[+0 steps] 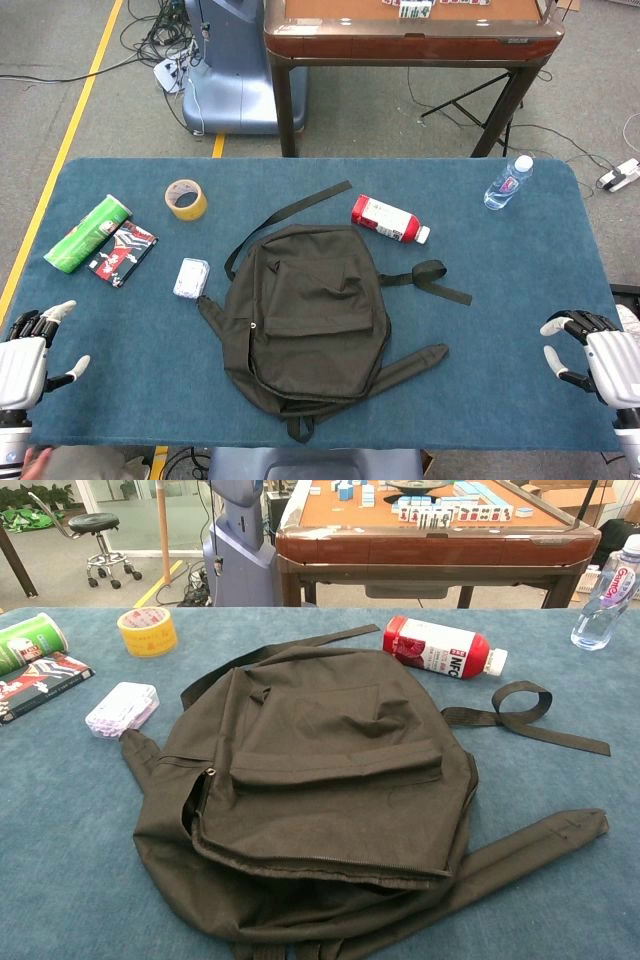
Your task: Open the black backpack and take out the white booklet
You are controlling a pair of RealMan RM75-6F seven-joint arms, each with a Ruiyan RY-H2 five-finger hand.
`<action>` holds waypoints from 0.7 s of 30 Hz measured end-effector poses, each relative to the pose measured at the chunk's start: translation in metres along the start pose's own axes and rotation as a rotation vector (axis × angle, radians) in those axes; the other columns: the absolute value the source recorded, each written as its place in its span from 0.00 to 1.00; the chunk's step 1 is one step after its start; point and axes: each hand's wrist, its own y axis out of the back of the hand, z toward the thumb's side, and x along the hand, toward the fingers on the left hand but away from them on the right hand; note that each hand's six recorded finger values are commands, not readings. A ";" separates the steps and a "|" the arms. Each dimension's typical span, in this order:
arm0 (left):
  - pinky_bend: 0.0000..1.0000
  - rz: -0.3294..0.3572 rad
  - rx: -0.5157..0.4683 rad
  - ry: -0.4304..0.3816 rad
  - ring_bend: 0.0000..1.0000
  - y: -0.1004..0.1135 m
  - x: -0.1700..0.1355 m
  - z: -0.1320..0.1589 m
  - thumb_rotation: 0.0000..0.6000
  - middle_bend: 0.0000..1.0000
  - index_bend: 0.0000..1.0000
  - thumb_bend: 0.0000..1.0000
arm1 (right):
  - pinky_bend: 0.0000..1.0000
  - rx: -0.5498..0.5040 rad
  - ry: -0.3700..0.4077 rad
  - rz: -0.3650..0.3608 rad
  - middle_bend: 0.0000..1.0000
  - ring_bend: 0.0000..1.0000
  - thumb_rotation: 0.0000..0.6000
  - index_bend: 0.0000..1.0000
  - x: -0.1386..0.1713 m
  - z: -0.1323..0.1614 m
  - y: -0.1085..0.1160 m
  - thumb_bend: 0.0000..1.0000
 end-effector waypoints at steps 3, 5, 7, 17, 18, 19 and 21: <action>0.11 -0.001 0.000 0.001 0.21 -0.001 0.000 0.000 1.00 0.21 0.19 0.25 | 0.31 0.001 0.000 0.001 0.37 0.29 1.00 0.46 0.000 0.000 0.000 0.35; 0.11 -0.003 0.001 0.000 0.21 -0.001 0.001 0.000 1.00 0.21 0.19 0.25 | 0.31 0.004 0.001 0.002 0.37 0.29 1.00 0.46 -0.001 0.000 0.000 0.35; 0.11 -0.003 0.001 0.000 0.21 -0.001 0.001 0.000 1.00 0.21 0.19 0.25 | 0.31 0.006 0.001 0.003 0.37 0.29 1.00 0.46 -0.001 0.000 0.000 0.35; 0.11 0.003 -0.006 -0.020 0.21 -0.002 0.004 0.004 1.00 0.21 0.20 0.25 | 0.31 0.006 -0.002 -0.012 0.37 0.29 1.00 0.46 -0.002 -0.001 0.003 0.35; 0.11 0.003 -0.005 -0.026 0.21 -0.002 0.004 0.005 1.00 0.21 0.20 0.25 | 0.31 0.006 -0.002 -0.013 0.37 0.29 1.00 0.46 -0.002 -0.001 0.003 0.35; 0.11 0.002 -0.005 -0.030 0.21 -0.002 0.005 0.006 1.00 0.21 0.20 0.25 | 0.31 0.007 -0.003 -0.015 0.37 0.29 1.00 0.46 -0.002 -0.001 0.004 0.35; 0.11 -0.002 -0.005 -0.042 0.21 -0.003 0.006 0.007 1.00 0.21 0.20 0.25 | 0.31 0.010 -0.006 -0.021 0.37 0.29 1.00 0.46 -0.003 -0.002 0.006 0.35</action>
